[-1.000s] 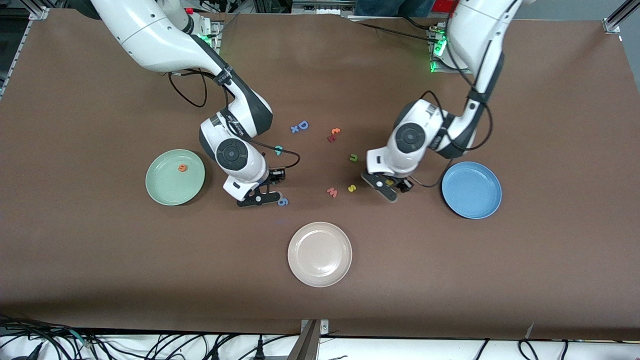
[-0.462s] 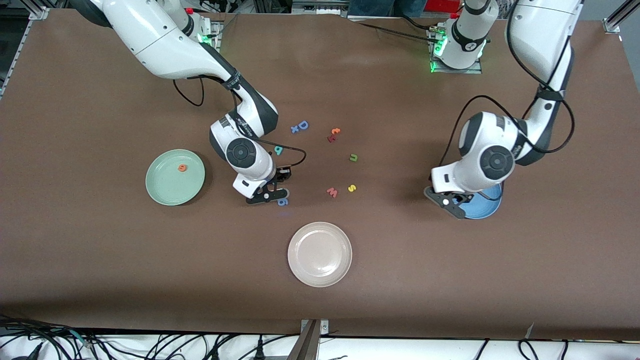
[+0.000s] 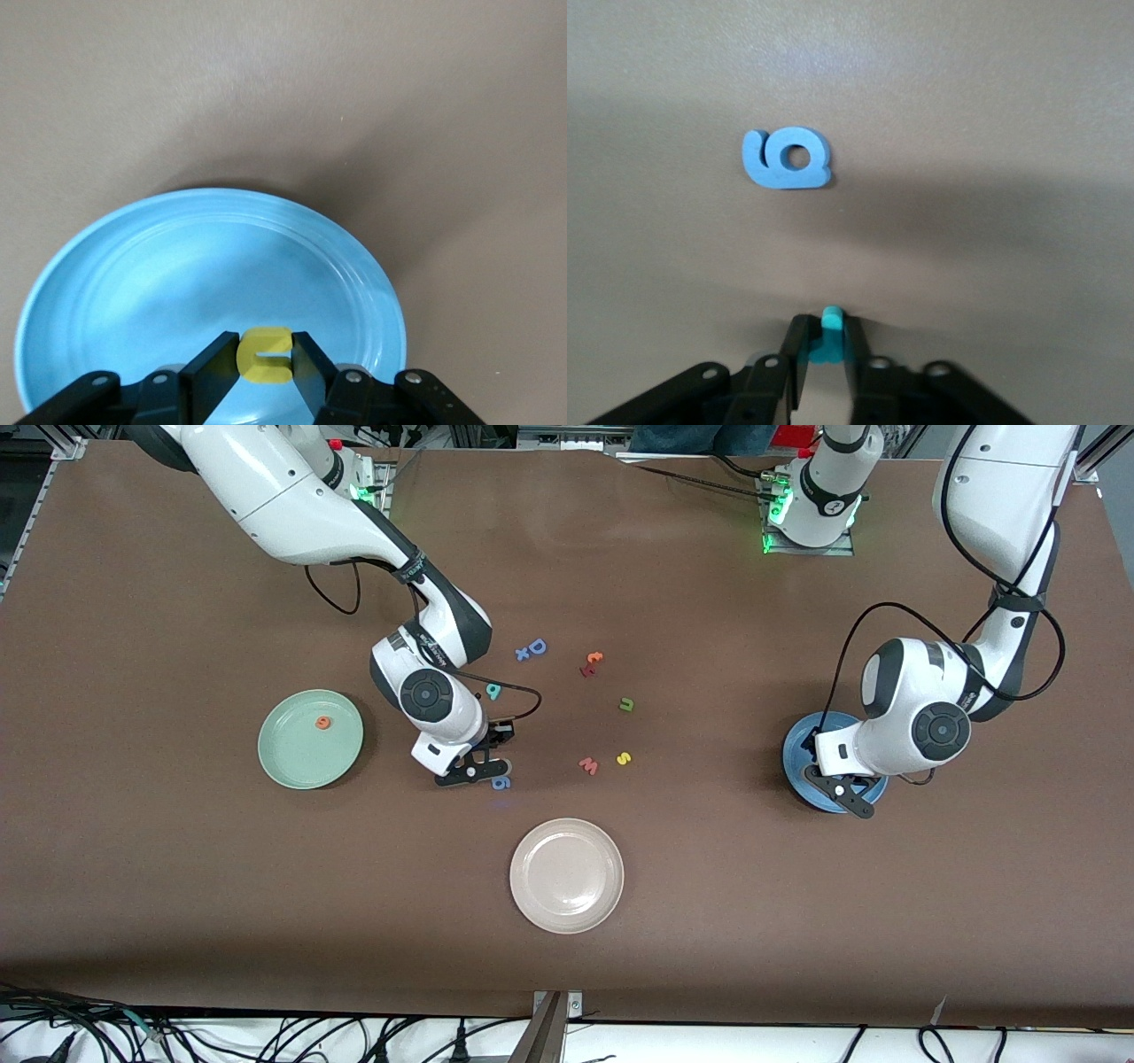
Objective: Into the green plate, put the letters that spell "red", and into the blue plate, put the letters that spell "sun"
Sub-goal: 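Carry the l to the green plate while the left gripper drops the u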
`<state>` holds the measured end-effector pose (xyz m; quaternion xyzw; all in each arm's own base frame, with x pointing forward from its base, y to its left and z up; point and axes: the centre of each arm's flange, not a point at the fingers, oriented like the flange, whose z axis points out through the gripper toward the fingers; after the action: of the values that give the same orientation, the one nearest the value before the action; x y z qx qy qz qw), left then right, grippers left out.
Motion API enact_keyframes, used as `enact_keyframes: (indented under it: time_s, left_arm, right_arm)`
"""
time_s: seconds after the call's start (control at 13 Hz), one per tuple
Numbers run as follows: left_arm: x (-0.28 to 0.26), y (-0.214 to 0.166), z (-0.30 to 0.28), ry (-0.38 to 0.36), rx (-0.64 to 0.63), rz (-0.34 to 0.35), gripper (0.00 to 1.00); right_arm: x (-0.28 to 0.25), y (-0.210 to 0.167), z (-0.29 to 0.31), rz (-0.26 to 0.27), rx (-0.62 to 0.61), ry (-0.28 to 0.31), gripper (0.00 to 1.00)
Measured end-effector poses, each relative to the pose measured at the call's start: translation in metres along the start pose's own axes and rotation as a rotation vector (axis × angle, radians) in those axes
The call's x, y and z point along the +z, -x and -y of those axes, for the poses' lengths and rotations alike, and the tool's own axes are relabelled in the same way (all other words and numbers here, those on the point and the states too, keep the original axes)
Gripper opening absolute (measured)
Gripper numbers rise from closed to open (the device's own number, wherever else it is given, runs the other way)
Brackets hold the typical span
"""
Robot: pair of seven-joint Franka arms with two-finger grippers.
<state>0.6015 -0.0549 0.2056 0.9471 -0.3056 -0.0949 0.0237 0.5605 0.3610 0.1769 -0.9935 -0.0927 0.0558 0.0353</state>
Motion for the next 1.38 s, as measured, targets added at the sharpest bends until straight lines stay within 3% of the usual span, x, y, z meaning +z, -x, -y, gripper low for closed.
enact_keyframes:
  time_s: [0.15,0.46,0.77,1.08,1.23,1.38]
  left_arm:
    - [0.013,-0.004,-0.002,0.001,0.006,-0.003,0.37]
    - [0.021,-0.007,-0.001,-0.002,0.006,-0.01,0.7]
    - [-0.017,-0.018,-0.006,-0.004,0.021,-0.019,0.73]
    - [-0.053,-0.035,-0.035,0.015,0.066,-0.03,1.0]
    - [-0.056,-0.046,-0.057,0.08,0.051,-0.068,1.0]
    - [-0.064,-0.06,-0.079,0.098,0.061,-0.093,1.0]
  right_arm:
    - [0.0,0.0,0.0,0.0,0.0,0.0,0.19]
    - [-0.005,-0.004,-0.008,-0.013,0.004,0.008,0.19]
    - [-0.048,-0.015,-0.043,-0.033,0.015,0.067,0.19]
    - [-0.099,-0.014,-0.13,0.07,-0.025,0.191,0.19]
    - [-0.115,-0.012,-0.181,0.123,-0.046,0.228,0.19]
    - [-0.116,-0.006,-0.23,0.166,-0.066,0.249,0.19]
